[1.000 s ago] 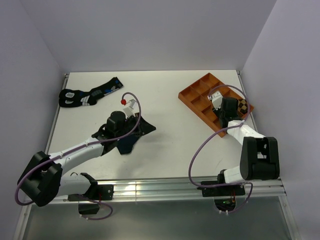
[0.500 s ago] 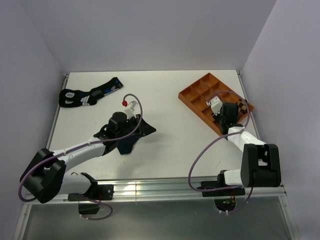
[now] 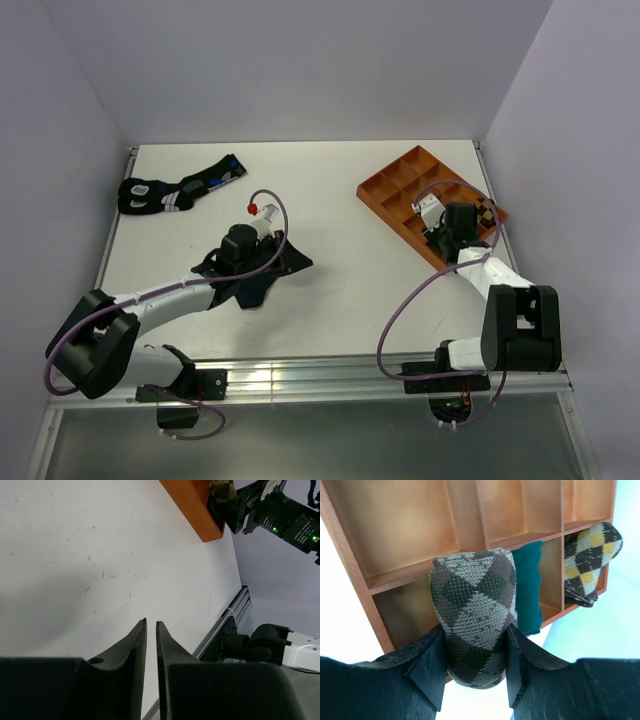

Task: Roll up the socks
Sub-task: Place the sock in the storage box.

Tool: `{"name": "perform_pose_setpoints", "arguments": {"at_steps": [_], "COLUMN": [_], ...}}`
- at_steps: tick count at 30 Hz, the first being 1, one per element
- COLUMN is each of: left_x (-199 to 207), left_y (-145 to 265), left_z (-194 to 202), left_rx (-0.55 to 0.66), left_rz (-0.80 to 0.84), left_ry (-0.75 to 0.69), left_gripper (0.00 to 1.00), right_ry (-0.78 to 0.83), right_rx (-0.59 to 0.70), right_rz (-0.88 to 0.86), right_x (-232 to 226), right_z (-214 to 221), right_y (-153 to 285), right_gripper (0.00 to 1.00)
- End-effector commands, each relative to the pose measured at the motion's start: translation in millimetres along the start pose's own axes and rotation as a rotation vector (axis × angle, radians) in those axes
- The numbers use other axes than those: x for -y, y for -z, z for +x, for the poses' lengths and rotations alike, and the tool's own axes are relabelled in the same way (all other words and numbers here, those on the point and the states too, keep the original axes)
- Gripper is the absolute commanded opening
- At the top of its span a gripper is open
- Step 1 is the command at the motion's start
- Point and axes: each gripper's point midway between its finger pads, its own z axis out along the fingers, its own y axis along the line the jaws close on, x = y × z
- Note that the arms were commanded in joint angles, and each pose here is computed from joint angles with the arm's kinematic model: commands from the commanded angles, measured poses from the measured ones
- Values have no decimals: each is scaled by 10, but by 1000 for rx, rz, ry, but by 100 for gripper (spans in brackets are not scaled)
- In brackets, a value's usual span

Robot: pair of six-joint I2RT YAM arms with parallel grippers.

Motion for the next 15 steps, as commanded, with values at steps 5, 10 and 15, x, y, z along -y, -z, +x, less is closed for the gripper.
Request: {"name": "perform_pose_setpoints", "arguments": {"at_steps": [5, 10, 15], "left_x": [108, 96, 105], "left_y": [-37, -39, -32], "left_z": [-91, -91, -92], "left_rx": [17, 15, 14], "left_rz": [39, 34, 33], "left_ry": [-34, -37, -39], "left_gripper": [18, 18, 17], "right_ry": [-31, -69, -125], "right_rx": [-168, -227, -249], "right_rz": [-299, -405, -510], "right_x": [-632, -732, -782], "right_z": [399, 457, 485], "right_y": [50, 43, 25], "right_gripper": [0, 0, 0]}}
